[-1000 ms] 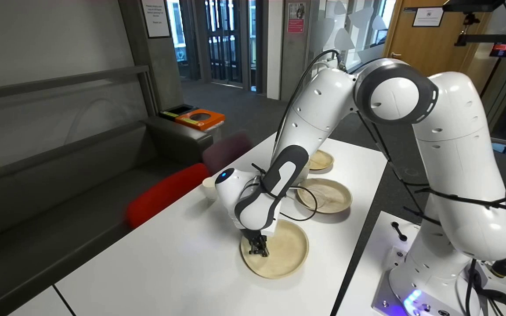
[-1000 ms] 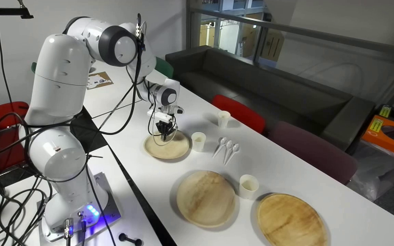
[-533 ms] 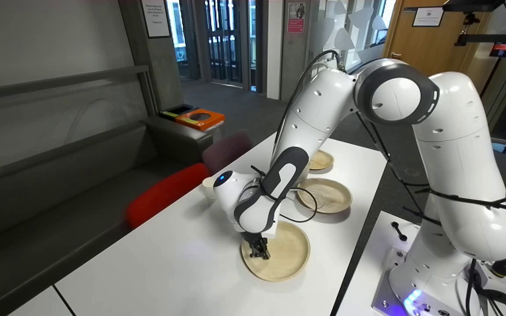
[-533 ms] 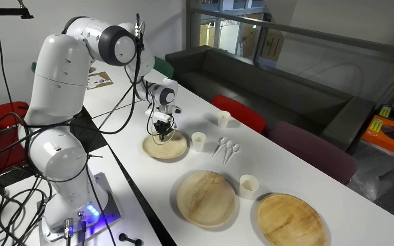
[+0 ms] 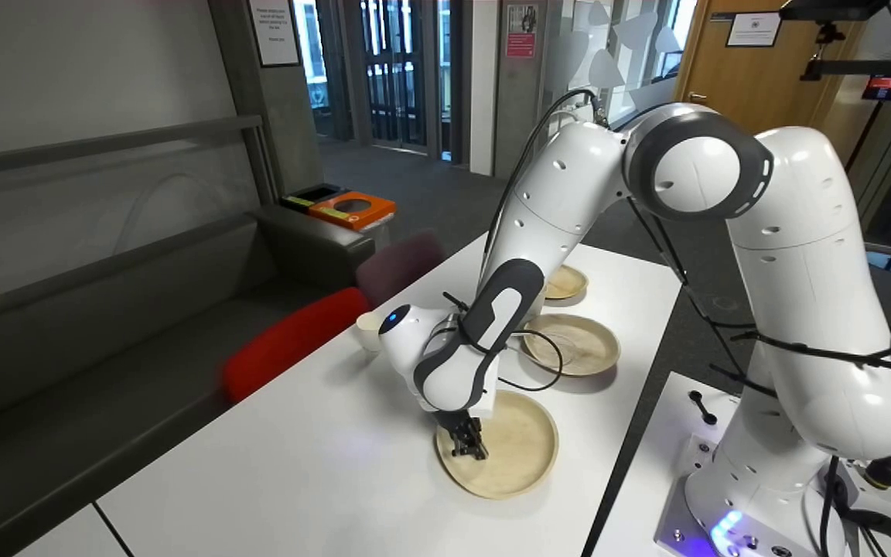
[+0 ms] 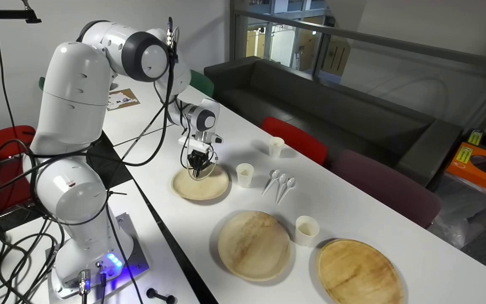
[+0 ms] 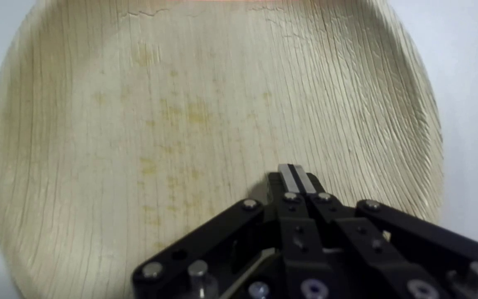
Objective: Pick up the white paper cup and move it close to the brown paper plate
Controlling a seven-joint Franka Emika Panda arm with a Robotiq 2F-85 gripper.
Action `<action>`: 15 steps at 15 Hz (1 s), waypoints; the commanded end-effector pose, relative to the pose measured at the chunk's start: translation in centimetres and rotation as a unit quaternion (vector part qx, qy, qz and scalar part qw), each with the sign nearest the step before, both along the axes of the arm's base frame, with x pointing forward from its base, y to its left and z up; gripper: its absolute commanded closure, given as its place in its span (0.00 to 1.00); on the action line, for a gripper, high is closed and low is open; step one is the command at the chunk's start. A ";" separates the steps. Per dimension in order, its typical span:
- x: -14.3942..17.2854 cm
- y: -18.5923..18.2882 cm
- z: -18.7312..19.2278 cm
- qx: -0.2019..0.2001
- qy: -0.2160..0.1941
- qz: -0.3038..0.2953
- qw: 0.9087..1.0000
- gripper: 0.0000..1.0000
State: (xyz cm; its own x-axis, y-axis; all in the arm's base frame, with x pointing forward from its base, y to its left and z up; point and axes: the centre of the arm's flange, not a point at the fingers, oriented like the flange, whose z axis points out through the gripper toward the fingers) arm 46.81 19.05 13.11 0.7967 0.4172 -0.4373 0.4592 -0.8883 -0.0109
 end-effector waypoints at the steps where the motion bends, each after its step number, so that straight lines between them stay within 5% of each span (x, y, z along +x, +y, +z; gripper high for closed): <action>1: -1.8 -0.6 -2.8 0.004 0.029 0.010 1.000 1.00; 3: -1.8 -0.8 -2.7 0.005 0.029 0.006 1.000 1.00; 4: -1.8 -0.9 -2.6 0.004 0.029 0.006 1.000 0.74; 5: -1.7 -1.2 -2.3 0.005 0.027 0.006 1.000 0.73; 15: -5.4 -1.7 6.2 -0.012 -0.063 0.036 0.997 0.01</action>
State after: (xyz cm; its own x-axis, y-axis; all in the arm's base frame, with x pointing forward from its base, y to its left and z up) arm 44.30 18.18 14.56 0.7924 0.4466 -0.4156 0.4974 -0.8673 0.0164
